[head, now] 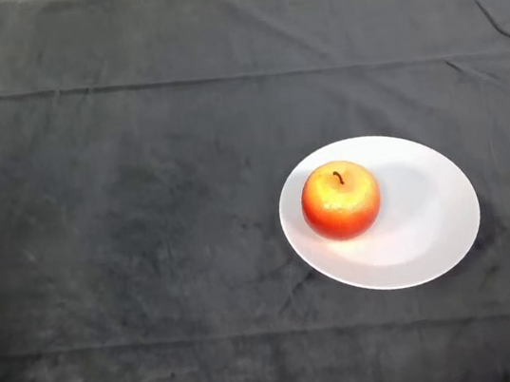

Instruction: Move the apple to the plate

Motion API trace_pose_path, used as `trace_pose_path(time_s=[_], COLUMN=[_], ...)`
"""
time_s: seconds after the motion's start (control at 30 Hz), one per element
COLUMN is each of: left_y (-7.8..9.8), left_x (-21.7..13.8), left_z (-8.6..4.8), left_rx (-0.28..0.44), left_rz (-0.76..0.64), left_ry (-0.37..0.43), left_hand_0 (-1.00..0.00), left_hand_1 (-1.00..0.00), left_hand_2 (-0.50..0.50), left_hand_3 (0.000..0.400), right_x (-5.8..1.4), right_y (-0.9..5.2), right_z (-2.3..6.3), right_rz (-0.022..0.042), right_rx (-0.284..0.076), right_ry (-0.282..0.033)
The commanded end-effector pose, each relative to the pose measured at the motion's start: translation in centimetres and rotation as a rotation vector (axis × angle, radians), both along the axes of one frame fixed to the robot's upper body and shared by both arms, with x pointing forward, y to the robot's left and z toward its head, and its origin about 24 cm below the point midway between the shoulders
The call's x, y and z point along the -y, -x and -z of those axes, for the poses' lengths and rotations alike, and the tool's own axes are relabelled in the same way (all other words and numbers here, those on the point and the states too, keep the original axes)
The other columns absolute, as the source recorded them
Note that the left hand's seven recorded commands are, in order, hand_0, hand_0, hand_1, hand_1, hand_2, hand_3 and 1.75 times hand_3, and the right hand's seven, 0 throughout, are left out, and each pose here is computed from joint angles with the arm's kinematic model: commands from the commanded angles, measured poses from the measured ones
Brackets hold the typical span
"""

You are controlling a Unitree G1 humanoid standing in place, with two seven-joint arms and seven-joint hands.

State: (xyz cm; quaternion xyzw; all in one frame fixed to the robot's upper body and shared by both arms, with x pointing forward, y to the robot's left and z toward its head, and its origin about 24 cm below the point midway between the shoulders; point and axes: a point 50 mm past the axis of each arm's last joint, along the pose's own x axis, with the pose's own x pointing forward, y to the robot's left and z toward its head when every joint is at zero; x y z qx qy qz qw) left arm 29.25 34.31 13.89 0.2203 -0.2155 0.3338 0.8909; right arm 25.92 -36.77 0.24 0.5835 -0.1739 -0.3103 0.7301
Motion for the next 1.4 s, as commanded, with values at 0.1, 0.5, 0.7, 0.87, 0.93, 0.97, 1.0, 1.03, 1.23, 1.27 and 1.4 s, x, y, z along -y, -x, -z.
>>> trace_pose_path(time_s=[0.1,0.5,0.7,0.87,0.93,0.97,1.0,1.03,1.23,1.27,1.4], left_y=[-0.31,-0.25,-0.28,-0.34,-0.4,-0.44,-0.47,-0.49,-0.51,-0.52,-0.54], left_x=[-1.36,-1.5,-1.45,-1.35,-1.25,-1.17,-1.12,-1.09,-1.07,-1.07,-1.03], left_z=[-3.28,-3.32,-3.28,-3.23,-3.17,-3.14,-3.12,-3.12,-3.18,-3.19,-3.22], left_rx=[0.098,0.112,0.113,0.112,0.112,0.111,0.111,0.11,0.107,0.107,0.106], left_rz=[-0.058,-0.066,-0.063,-0.06,-0.058,-0.057,-0.056,-0.055,-0.049,-0.049,-0.046], left_ry=[-0.03,-0.031,-0.035,-0.038,-0.039,-0.039,-0.039,-0.04,-0.042,-0.042,-0.043], left_hand_0=[0.0,0.0,0.0,0.0,0.0,0.0,0.0,0.0,0.0,0.0,0.0], left_hand_1=[0.0,0.0,0.0,0.0,0.0,0.0,0.0,0.0,0.0,0.0,0.0], left_hand_2=[0.0,0.0,0.0,0.0,0.0,0.0,0.0,0.0,0.0,0.0,0.0], left_hand_3=[0.0,0.0,0.0,0.0,0.0,0.0,0.0,0.0,0.0,0.0,0.0], right_x=[0.51,0.51,0.51,0.51,0.51,0.51,0.51,0.51,0.51,0.51,0.51], right_y=[0.32,0.32,0.32,0.32,0.32,0.32,0.32,0.32,0.32,0.32,0.32], right_z=[-0.39,-0.39,-0.39,-0.39,-0.39,-0.39,-0.39,-0.39,-0.38,-0.38,-0.38], right_rz=[0.0319,0.0322,0.0323,0.0324,0.0324,0.0324,0.0324,0.0324,0.0324,0.0324,0.0324], right_rx=[0.022,0.023,0.023,0.023,0.023,0.023,0.023,0.023,0.023,0.023,0.023], right_ry=[0.015,0.015,0.015,0.015,0.015,0.015,0.015,0.015,0.015,0.015,0.015])
